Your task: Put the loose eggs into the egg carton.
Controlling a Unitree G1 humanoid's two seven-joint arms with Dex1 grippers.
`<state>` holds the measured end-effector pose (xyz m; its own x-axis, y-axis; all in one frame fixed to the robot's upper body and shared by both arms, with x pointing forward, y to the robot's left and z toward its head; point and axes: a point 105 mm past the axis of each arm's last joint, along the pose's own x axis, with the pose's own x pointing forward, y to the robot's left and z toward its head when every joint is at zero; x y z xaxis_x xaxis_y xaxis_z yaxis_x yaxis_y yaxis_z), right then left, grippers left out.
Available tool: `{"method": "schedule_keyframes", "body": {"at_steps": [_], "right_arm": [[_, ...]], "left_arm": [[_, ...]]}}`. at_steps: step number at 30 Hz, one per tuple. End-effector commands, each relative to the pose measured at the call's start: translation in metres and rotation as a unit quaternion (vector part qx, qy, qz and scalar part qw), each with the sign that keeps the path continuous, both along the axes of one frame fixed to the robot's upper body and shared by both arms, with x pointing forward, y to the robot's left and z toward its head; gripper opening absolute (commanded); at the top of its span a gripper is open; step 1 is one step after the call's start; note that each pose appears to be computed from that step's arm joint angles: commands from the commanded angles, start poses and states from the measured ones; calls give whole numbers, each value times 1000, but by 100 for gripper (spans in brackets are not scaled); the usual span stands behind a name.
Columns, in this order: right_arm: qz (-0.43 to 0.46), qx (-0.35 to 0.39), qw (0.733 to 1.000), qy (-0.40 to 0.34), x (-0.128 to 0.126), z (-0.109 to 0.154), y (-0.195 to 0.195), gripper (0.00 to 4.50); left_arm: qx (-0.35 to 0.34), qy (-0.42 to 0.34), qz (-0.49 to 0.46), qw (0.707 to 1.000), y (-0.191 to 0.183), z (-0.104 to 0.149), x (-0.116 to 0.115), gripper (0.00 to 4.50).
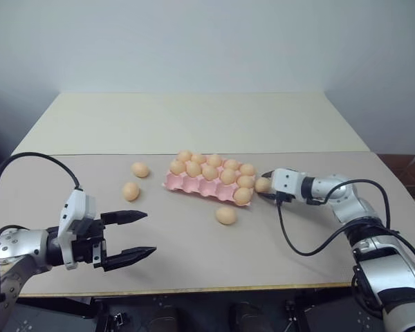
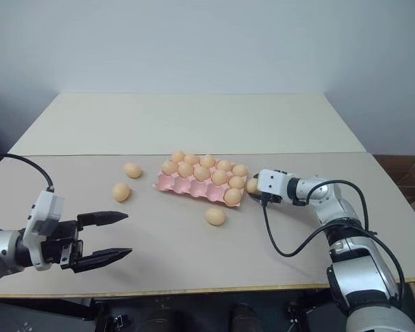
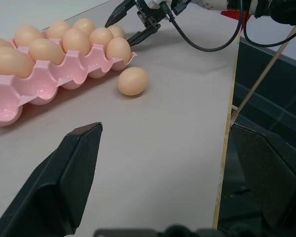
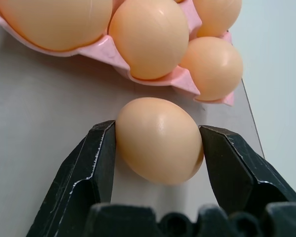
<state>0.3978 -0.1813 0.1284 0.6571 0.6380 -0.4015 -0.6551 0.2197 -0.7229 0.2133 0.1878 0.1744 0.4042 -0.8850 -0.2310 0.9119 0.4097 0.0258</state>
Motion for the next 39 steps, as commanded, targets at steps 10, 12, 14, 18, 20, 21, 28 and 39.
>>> {"method": "schedule_keyframes", "body": {"at_steps": [10, 12, 14, 18, 20, 21, 28, 39], "right_arm": [[15, 79, 986, -149, -26, 102, 22, 293], [45, 122, 983, -127, -37, 110, 43, 293], [68, 135, 983, -107, -45, 108, 60, 293], [111, 138, 982, -67, -58, 90, 93, 293], [122, 144, 981, -55, -61, 84, 105, 293], [126, 145, 980, -49, -62, 80, 111, 293], [119, 109, 986, -37, -52, 53, 118, 293], [115, 105, 986, -51, -37, 46, 119, 419]], "left_arm": [[5, -25, -3, 1000, 0, 6, 3, 450], [4, -25, -3, 1000, -2, 5, 4, 450], [2, -26, -5, 1000, -4, 5, 5, 450], [-2, -30, -10, 999, -8, 6, 6, 450], [-3, -30, -9, 999, -8, 6, 6, 450], [-3, -31, -9, 999, -9, 6, 6, 450], [-4, -34, -2, 999, -8, 6, 4, 450], [-1, -36, 7, 999, -9, 2, 0, 450]]}}
